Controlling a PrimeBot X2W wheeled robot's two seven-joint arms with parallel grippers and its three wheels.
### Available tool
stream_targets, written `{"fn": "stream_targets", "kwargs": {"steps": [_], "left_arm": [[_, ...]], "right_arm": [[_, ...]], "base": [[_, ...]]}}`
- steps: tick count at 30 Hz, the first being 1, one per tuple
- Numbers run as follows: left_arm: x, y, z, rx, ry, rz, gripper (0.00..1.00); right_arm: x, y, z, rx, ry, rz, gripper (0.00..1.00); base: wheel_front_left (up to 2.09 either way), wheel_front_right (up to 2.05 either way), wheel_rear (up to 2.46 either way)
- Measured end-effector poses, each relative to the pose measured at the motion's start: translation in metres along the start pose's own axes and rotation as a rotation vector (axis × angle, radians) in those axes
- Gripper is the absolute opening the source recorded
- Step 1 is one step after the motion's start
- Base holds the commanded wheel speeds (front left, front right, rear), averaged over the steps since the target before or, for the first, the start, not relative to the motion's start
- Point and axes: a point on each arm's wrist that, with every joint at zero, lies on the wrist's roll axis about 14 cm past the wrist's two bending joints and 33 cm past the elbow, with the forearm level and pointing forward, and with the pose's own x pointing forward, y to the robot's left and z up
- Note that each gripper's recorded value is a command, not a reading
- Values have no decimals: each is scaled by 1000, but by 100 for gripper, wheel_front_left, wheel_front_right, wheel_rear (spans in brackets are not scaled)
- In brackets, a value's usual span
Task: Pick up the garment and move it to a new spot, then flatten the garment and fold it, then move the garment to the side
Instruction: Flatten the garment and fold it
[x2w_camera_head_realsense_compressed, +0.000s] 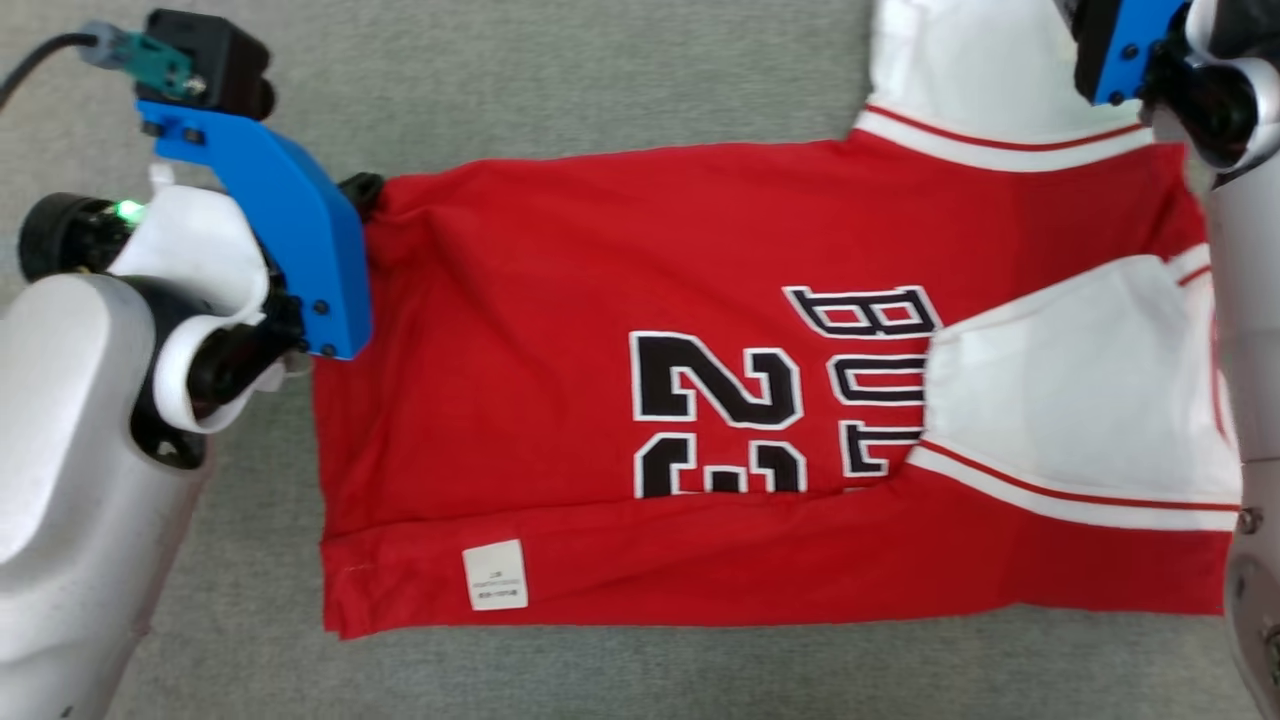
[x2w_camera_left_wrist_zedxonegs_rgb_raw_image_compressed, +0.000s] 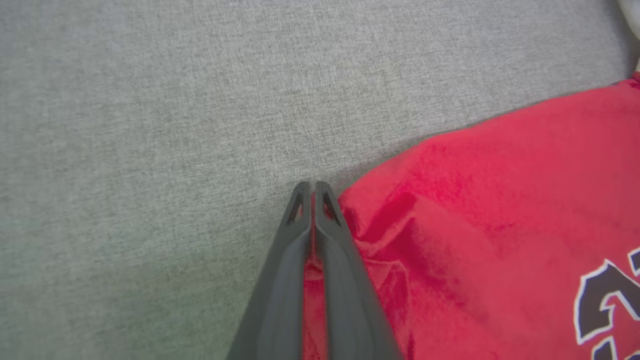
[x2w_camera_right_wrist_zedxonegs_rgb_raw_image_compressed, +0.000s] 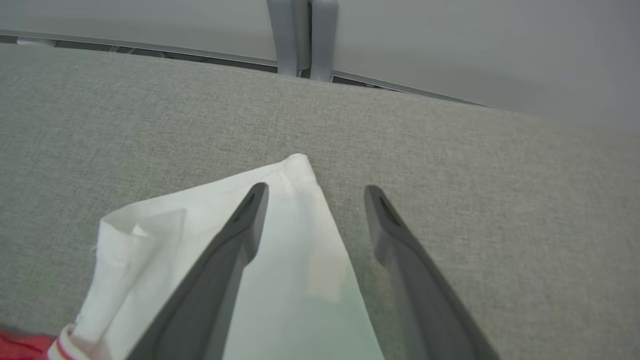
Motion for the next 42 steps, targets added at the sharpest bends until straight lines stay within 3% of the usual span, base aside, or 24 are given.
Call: {"fn": "stream_targets", "kwargs": {"steps": [6,8,9,18,25,34,42], "left_arm": [[0,0,-8,-7,-28,-18,0],[0,2,-8,-13,-37,-16,0],[1,4,-7,-29,-53,-14,0],[-6,21,30,-171,-293,17,0],[-18,16,16,-338,-426,-17,0],[-47,3,-9,-414,-526,-27,0],[-76,-8,-29,-442,-599,-38,0]], "right_arm": [[29,5,-28,-25,101,-6,100],[32,9,-32,-21,111,4,25],[37,12,-31,-22,109,13,0],[22,6,-1,70,-61,38,0],[-13,-7,-1,71,-139,39,0],[-66,-14,-7,95,-217,69,0],[-119,-19,-41,147,-218,85,0]], "base": [[0,0,0],[0,0,0],[0,0,0],[0,0,0],[0,0,0],[0,0,0],[0,0,0]]}}
